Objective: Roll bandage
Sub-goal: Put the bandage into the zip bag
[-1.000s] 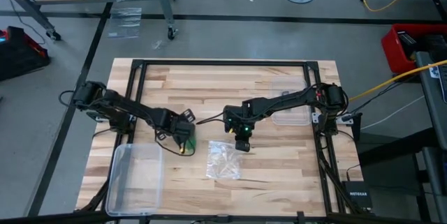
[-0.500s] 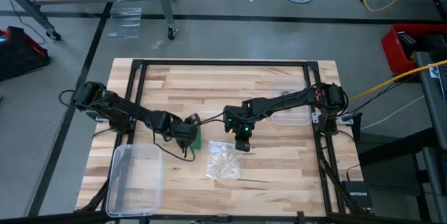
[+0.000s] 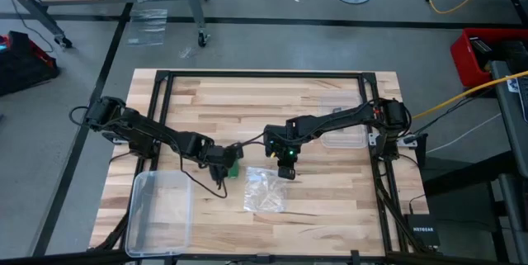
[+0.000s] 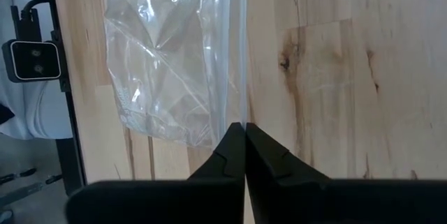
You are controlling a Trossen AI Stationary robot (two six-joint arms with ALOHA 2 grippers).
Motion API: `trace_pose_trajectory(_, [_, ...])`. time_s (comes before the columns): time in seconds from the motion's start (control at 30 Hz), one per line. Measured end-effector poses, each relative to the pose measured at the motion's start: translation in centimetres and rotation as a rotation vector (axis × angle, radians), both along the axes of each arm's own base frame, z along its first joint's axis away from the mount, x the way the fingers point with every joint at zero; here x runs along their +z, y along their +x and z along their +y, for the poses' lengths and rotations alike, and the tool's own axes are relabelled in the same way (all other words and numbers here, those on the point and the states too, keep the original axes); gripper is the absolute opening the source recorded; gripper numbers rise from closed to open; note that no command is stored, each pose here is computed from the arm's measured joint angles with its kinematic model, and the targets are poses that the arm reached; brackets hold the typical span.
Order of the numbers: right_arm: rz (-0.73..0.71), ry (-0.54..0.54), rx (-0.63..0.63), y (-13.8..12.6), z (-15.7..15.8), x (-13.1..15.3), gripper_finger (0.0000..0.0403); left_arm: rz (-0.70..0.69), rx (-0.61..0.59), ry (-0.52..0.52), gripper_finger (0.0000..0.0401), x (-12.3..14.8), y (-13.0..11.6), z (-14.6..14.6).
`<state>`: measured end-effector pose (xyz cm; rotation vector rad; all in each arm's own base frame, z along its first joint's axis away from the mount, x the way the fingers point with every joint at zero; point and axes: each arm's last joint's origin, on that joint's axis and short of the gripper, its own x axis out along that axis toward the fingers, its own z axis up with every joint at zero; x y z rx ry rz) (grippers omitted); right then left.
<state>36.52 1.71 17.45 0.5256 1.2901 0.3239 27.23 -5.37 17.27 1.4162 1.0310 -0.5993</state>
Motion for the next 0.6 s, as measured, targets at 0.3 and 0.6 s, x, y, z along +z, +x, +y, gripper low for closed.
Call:
trace_pose_trajectory(0.3, [0.002, 0.0, -0.002, 0.0, 0.0, 0.0, 0.0001, 0.035, -0.058, -0.027, 0.0196, -0.6, 0.3, 0.2])
trace_pose_trajectory(0.6, [0.002, 0.0, -0.002, 0.0, 0.0, 0.0, 0.0001, 0.05, -0.046, -0.016, 0.0196, -1.8, 0.9, 0.3])
